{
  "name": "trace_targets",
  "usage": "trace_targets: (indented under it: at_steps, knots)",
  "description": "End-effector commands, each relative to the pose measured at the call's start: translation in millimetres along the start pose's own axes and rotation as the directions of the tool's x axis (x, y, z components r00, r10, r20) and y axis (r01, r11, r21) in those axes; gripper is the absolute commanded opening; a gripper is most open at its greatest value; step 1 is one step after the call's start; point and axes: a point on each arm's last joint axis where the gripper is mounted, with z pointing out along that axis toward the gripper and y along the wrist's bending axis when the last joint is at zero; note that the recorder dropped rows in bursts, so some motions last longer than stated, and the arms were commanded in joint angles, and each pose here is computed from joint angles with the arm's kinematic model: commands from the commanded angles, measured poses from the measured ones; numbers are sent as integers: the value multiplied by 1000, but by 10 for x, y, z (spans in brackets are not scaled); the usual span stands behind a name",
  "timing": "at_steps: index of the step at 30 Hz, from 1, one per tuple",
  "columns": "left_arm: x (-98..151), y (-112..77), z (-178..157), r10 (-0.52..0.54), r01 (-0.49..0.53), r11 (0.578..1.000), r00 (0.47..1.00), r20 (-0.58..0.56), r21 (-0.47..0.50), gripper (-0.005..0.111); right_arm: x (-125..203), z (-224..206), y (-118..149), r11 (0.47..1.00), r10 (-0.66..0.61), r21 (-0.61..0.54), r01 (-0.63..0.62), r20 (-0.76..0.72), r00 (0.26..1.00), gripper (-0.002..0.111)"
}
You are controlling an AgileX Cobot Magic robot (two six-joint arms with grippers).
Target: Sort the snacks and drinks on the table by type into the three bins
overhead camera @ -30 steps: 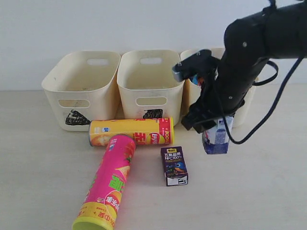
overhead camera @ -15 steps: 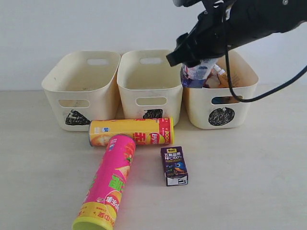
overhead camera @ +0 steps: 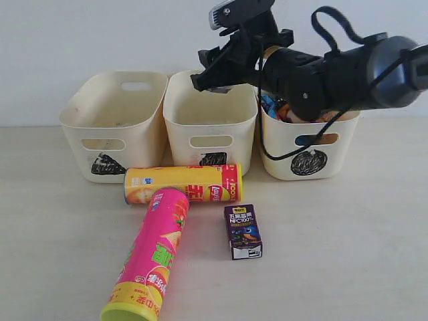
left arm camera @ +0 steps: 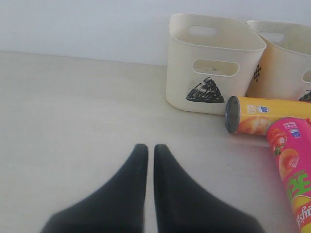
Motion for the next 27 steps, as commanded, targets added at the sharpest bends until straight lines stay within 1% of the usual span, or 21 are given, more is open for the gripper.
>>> trace_targets:
  at_steps: [1,3,4,5,7,8,10,11,12,15,19,21,23,27]
  knots:
    - [-24,-1,-6,-8,8,1000,1000,20,0,4,48,255,-16,999,20,28,-22,68,998,0]
    - [-24,-1,-6,-8,8,1000,1000,20,0,4,139,308,-11,998,49,37,-51,46,998,0]
    - [-24,-1,-6,-8,8,1000,1000,20,0,4,183,327,-2,998,48,36,-49,38,998,6]
    - [-24,-1,-6,-8,8,1000,1000,20,0,4,209,336,4,998,42,35,-43,32,999,15]
    - [-24,-1,-6,-8,8,1000,1000,20,0,4,275,356,17,999,39,32,-40,16,999,42]
    - [-24,-1,-6,-8,8,1000,1000,20,0,4,296,363,22,999,31,32,-32,13,999,51]
    - [-24,-1,-6,-8,8,1000,1000,20,0,4,308,367,24,999,6,32,-6,10,1000,72]
    - [-24,-1,-6,-8,8,1000,1000,20,0,4,308,367,24,999,2,32,-2,10,1000,79]
    - [-24,-1,-6,-8,8,1000,1000,20,0,4,308,367,24,999,2,32,-2,10,1000,84]
    - [-24,-1,-6,-8,8,1000,1000,20,0,4,256,339,0,999,34,43,-33,-10,999,83]
    - [-24,-1,-6,-8,8,1000,1000,20,0,4,152,261,-32,996,82,45,-79,-92,992,83]
    - [-24,-1,-6,-8,8,1000,1000,20,0,4,29,181,-51,996,84,33,-80,-135,987,79]
    - [-24,-1,-6,-8,8,1000,1000,20,0,4,-104,86,-70,997,83,20,-81,-177,981,70]
    - [-24,-1,-6,-8,8,1000,1000,20,0,4,-318,-116,-96,996,80,-9,-85,-273,959,41]
